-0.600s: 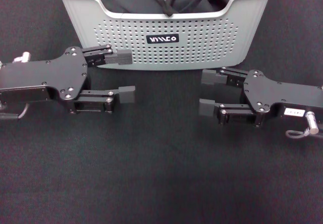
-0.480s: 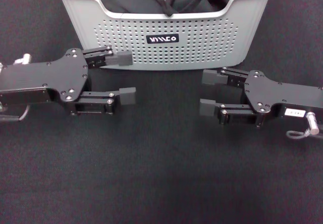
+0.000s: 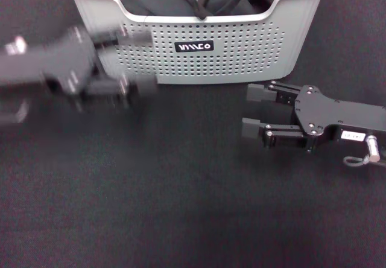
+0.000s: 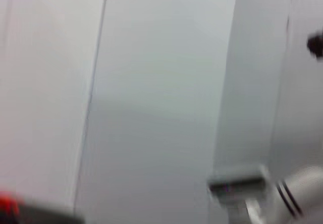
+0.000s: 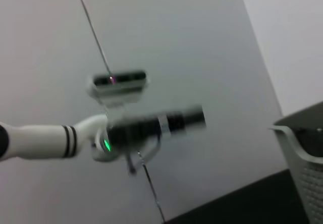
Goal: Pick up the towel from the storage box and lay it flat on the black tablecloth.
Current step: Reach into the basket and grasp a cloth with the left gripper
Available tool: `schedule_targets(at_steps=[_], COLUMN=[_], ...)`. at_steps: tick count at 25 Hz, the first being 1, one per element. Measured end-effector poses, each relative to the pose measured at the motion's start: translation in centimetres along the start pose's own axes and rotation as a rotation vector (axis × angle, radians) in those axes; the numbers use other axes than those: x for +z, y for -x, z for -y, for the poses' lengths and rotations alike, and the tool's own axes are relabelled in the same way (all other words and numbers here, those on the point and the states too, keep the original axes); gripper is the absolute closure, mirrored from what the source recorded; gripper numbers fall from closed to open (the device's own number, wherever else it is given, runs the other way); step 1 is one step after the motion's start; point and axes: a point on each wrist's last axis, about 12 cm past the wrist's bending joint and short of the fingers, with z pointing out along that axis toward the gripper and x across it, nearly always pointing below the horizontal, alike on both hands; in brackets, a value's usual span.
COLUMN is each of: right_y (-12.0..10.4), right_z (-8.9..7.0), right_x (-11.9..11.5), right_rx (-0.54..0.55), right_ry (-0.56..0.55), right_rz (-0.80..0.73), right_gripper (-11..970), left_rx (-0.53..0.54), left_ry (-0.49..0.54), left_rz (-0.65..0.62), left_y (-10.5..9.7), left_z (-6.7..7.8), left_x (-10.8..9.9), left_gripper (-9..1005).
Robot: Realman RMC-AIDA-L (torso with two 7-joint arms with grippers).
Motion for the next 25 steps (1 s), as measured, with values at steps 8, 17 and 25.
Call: schedule_targets(at_steps=[8, 17, 25], right_y=[-0.9, -2.8, -4.4], right_z=[0.2, -0.7, -1.6], right_x=[-0.5, -1.2, -2.8], right_rx=[0.005, 0.028, 0.057], right_ry=[-0.047, -0.083, -0.143], right_rz=[-0.017, -0.005, 0.015], right_gripper=[136, 138, 140], left_rx=[0.087, 0.146, 0.107], left_ry=[0.183, 0.553, 0.658], left_rz=[-0.003, -0.293, -0.459], left_y=[11.0, 13.4, 12.1], left_z=[-2.8, -10.6, -13.7], left_x=[1.8, 11.4, 15.0], left_gripper=[168, 170, 175])
